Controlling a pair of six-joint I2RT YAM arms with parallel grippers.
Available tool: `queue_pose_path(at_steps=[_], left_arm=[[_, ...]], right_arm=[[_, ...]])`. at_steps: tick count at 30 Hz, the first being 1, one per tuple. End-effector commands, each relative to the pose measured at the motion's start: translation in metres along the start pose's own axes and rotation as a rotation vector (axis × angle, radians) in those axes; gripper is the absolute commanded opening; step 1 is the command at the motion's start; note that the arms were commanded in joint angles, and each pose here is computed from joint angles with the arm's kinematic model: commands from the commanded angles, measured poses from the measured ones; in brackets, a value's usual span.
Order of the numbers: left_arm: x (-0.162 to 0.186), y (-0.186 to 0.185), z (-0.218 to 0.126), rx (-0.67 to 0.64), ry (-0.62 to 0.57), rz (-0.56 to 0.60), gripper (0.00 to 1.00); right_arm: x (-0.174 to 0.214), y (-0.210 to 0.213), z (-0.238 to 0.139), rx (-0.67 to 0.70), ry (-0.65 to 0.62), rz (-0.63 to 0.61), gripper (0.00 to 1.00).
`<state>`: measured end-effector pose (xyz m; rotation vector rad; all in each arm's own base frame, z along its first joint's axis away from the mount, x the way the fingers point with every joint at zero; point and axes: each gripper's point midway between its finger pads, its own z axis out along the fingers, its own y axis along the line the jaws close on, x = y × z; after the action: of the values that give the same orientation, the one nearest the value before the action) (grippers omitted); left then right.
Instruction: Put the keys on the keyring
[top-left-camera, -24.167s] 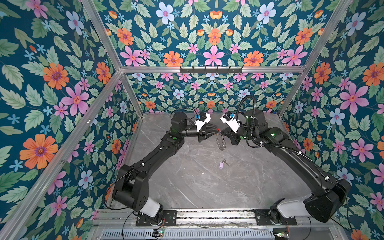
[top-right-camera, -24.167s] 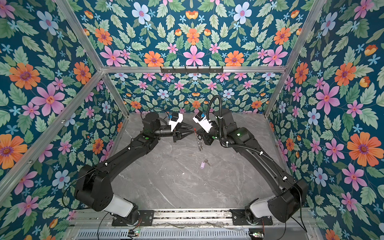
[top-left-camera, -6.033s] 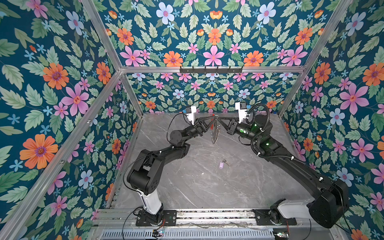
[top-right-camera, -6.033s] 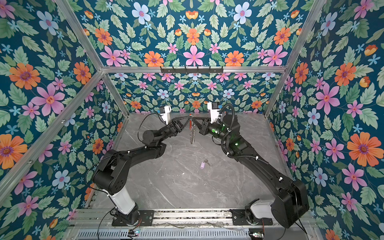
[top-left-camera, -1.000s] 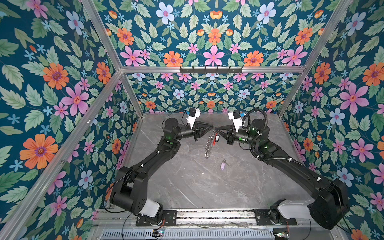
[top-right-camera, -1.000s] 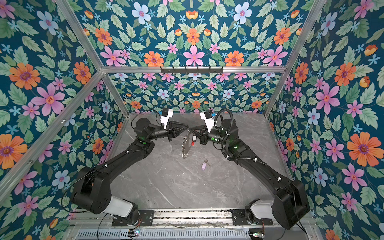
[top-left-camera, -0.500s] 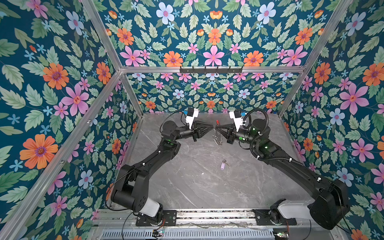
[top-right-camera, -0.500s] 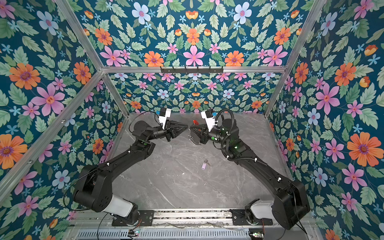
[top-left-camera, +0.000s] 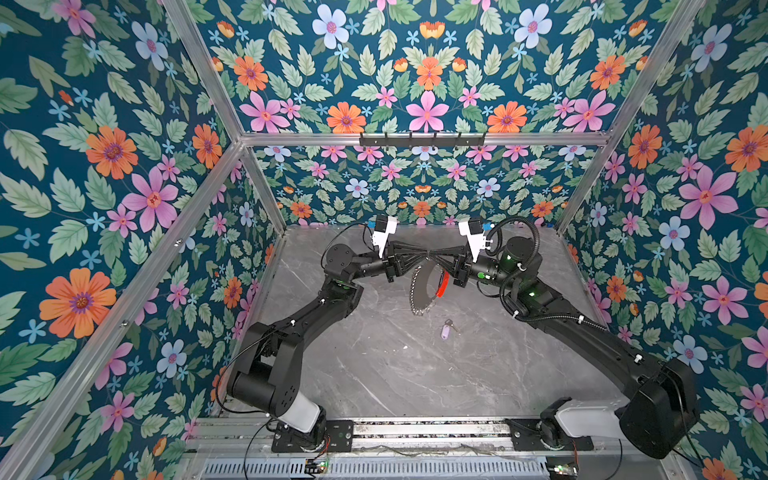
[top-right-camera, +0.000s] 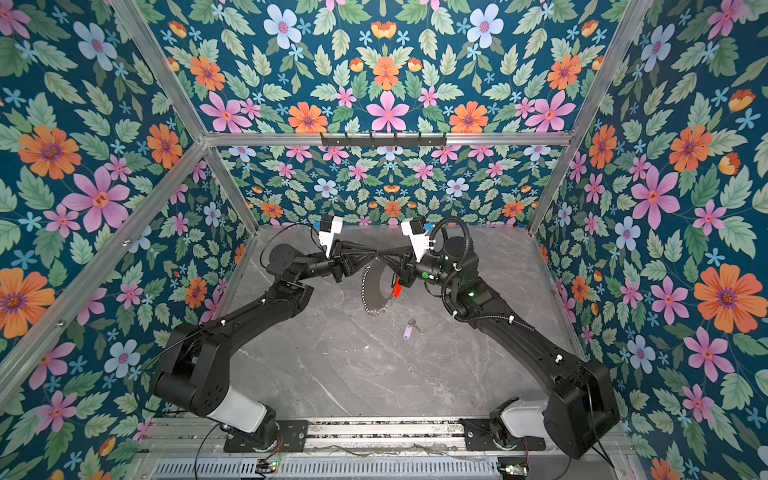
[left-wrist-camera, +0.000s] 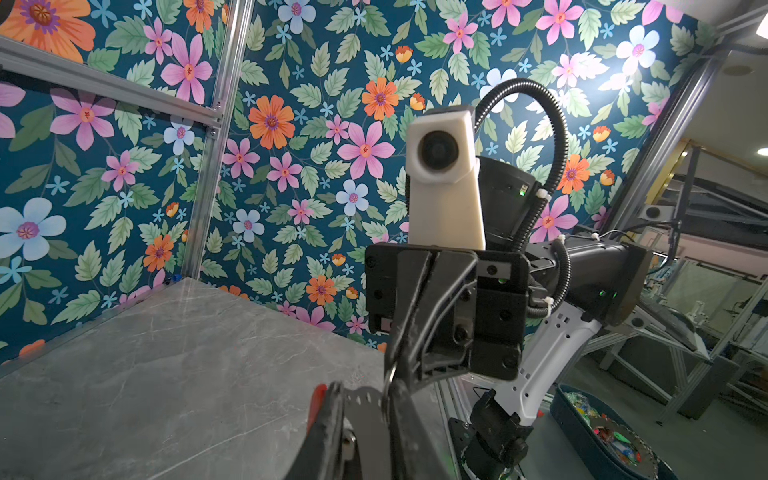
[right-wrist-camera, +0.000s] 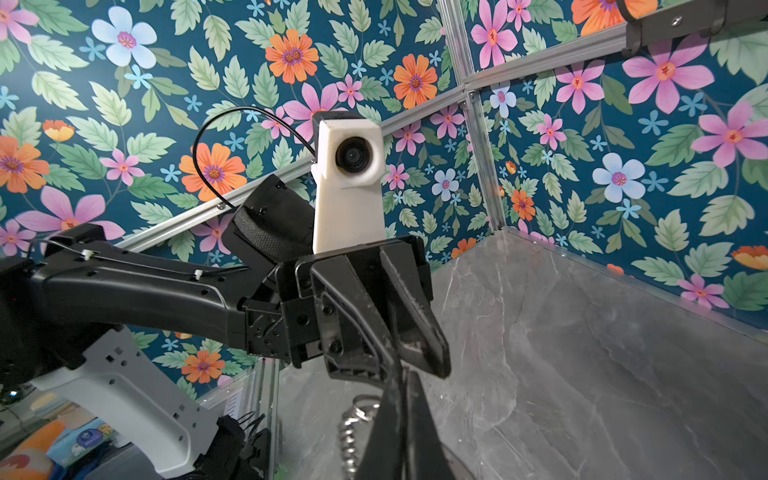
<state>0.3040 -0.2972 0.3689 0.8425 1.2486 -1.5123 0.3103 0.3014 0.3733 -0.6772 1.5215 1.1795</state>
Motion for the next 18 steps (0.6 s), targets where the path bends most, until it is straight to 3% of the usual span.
queue_pose_path(at_steps=[1,7,18], left_arm=[[-0.0091,-0.0139,-0.0004,0.059,-0.028,0.034,0.19],[-0.0082,-0.0225,-0.0022,0.102,-0.032,0.036,0.1],[-0.0047,-0.0204,-0.0023,0.102,-0.026,0.019,0.1]], right_arm=[[-0.0168,0.0069,0.0013,-0.027,-0.059,-0.051,0.0],[-0.0194,0.0043,0.0041,-0.023,-0.07,-0.045,0.0],[-0.022,0.0061,0.0058,-0.023,-0.079,-0.051,0.0]])
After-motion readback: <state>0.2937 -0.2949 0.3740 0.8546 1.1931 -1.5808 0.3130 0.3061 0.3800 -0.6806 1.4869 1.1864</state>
